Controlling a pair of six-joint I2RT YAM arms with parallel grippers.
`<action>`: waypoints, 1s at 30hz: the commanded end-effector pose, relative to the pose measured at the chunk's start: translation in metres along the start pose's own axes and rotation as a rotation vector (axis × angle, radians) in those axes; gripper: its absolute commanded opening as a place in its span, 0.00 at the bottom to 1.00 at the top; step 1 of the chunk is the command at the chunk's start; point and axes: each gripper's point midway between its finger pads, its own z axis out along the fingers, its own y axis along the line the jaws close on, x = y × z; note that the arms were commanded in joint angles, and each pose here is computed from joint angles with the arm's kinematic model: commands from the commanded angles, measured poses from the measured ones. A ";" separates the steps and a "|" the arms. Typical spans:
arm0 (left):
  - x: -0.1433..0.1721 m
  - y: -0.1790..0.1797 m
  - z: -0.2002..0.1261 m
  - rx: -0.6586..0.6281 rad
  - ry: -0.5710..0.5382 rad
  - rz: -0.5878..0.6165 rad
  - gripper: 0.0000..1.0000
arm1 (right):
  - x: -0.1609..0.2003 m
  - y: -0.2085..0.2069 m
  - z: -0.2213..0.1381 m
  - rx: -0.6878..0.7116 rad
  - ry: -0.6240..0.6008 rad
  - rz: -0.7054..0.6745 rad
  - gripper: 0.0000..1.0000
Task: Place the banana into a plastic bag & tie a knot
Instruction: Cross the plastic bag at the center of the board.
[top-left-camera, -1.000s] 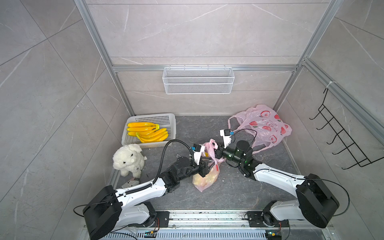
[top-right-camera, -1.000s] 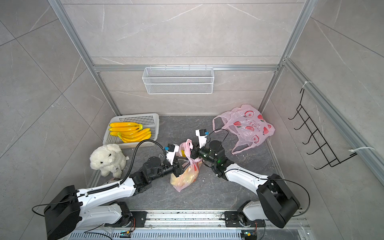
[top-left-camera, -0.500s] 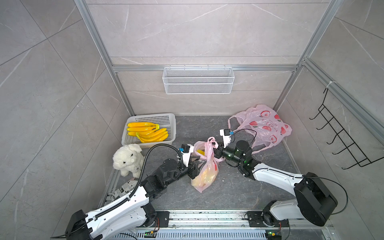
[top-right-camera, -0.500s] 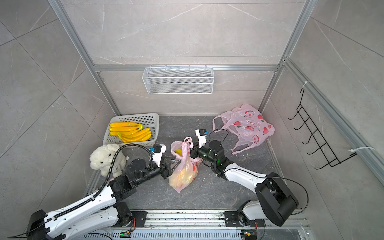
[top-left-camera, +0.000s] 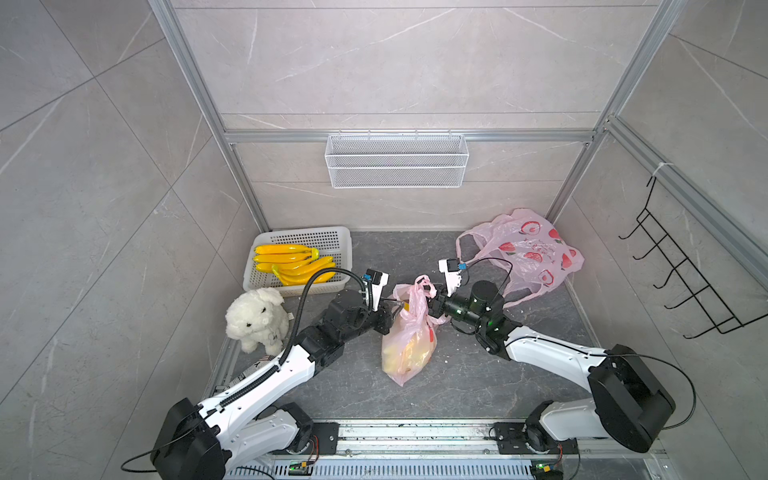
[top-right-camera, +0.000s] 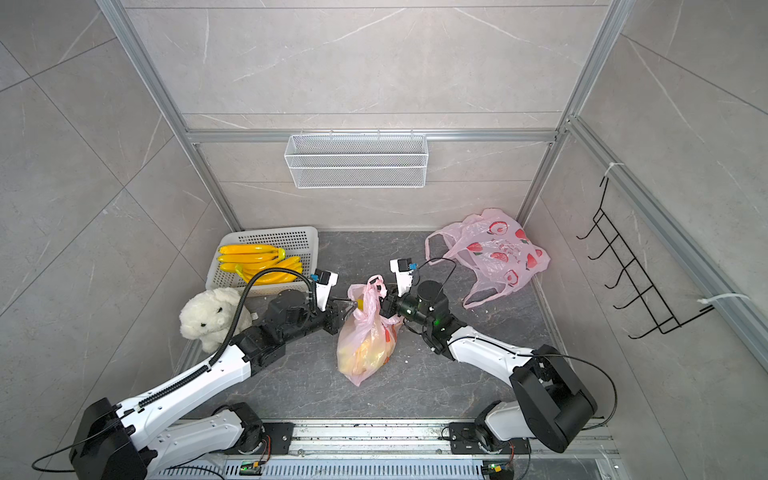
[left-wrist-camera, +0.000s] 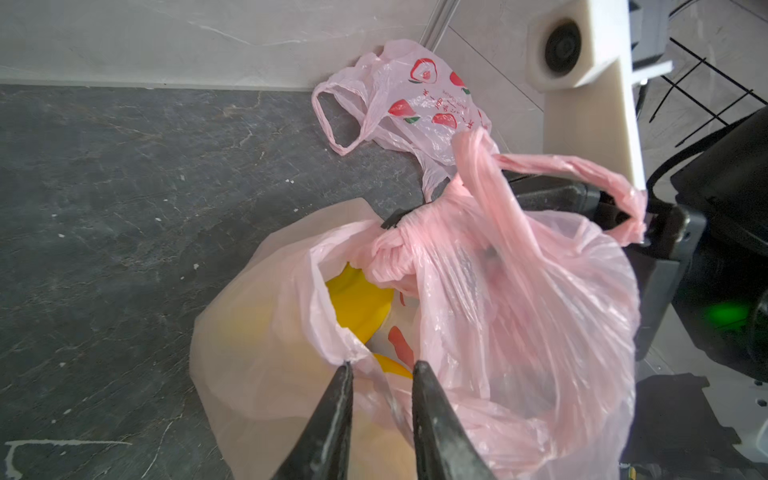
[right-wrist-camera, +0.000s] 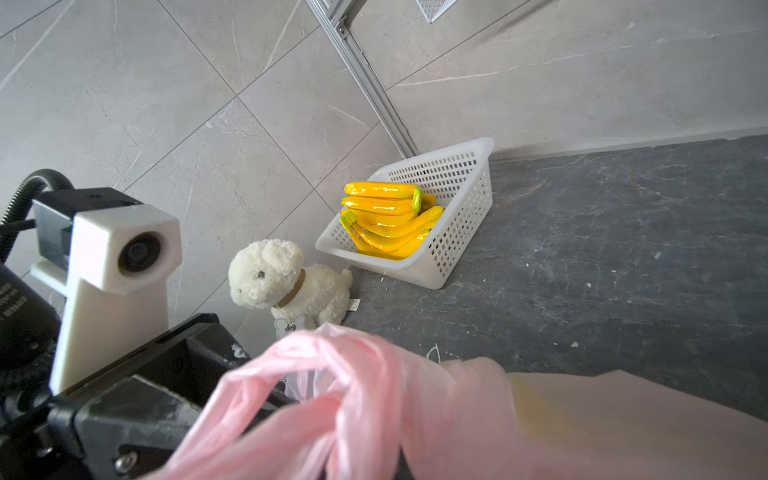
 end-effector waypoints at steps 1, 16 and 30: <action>-0.028 -0.022 0.000 0.095 -0.073 0.055 0.27 | -0.009 0.008 0.002 -0.029 -0.012 -0.027 0.00; -0.026 0.011 0.006 -0.096 -0.050 0.122 0.25 | -0.009 0.013 0.001 -0.052 0.000 -0.024 0.00; -0.035 -0.024 -0.014 0.051 -0.139 0.373 0.23 | -0.010 0.016 0.002 -0.055 0.012 -0.028 0.00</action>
